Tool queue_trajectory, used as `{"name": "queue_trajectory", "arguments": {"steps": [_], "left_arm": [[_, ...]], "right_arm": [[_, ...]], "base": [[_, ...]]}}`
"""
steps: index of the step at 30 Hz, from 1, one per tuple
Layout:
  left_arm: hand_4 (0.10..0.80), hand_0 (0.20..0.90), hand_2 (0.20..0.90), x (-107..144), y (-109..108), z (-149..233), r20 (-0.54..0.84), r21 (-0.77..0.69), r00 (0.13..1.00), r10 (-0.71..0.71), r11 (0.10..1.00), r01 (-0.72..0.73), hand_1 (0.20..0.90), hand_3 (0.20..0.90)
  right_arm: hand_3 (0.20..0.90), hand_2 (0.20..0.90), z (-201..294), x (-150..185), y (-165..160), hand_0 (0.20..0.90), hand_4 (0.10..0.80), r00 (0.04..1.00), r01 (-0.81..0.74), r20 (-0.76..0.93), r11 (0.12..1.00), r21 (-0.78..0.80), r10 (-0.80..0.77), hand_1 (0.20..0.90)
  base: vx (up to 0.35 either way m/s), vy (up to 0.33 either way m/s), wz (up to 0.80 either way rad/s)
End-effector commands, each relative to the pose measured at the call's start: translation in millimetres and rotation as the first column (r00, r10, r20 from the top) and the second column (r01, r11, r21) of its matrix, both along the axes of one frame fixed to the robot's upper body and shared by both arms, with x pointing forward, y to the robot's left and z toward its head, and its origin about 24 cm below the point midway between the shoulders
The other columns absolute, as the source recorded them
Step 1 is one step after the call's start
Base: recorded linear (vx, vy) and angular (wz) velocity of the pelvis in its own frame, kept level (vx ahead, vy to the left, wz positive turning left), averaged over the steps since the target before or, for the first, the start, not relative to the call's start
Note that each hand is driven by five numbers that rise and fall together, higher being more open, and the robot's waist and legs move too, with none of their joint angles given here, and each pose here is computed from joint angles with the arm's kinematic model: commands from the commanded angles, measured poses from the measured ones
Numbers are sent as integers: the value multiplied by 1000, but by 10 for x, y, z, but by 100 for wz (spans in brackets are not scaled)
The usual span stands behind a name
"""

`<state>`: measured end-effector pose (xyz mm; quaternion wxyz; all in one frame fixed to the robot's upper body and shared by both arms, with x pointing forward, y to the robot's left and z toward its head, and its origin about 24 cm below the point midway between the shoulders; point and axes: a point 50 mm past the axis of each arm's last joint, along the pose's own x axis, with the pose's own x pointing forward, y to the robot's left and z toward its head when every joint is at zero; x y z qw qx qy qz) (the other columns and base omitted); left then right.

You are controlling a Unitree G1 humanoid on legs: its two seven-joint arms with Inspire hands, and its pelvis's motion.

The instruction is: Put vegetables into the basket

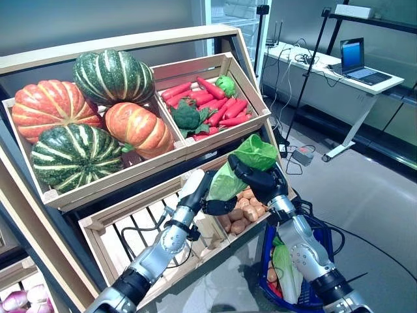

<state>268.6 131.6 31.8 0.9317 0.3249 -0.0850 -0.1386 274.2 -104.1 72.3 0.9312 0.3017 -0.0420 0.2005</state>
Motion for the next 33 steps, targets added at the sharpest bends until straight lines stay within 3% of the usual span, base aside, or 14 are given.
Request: {"name": "queue_trajectory", "arguments": {"steps": [1,18,33], "left_arm": [[800,900,900,335,-223,627,257,-63,964,-71,994,90,900,900],[800,900,900,311,296,191,49,-50,990,136,990,-133,900,900],[800,900,900,44,1004,-84,-27,78,936,351,934,-348,900,900]], "right_arm": [[300,300,626,80,337,300,400,955,-94,292,987,132,52,300],[300,300,535,109,-199,300,400,930,191,322,981,-14,-177,300],[300,300,238,-68,-1243,300,400,856,496,278,844,-204,-436,300]], "base": [[0,0,0],[0,0,0],[11,-24,-5]]}}
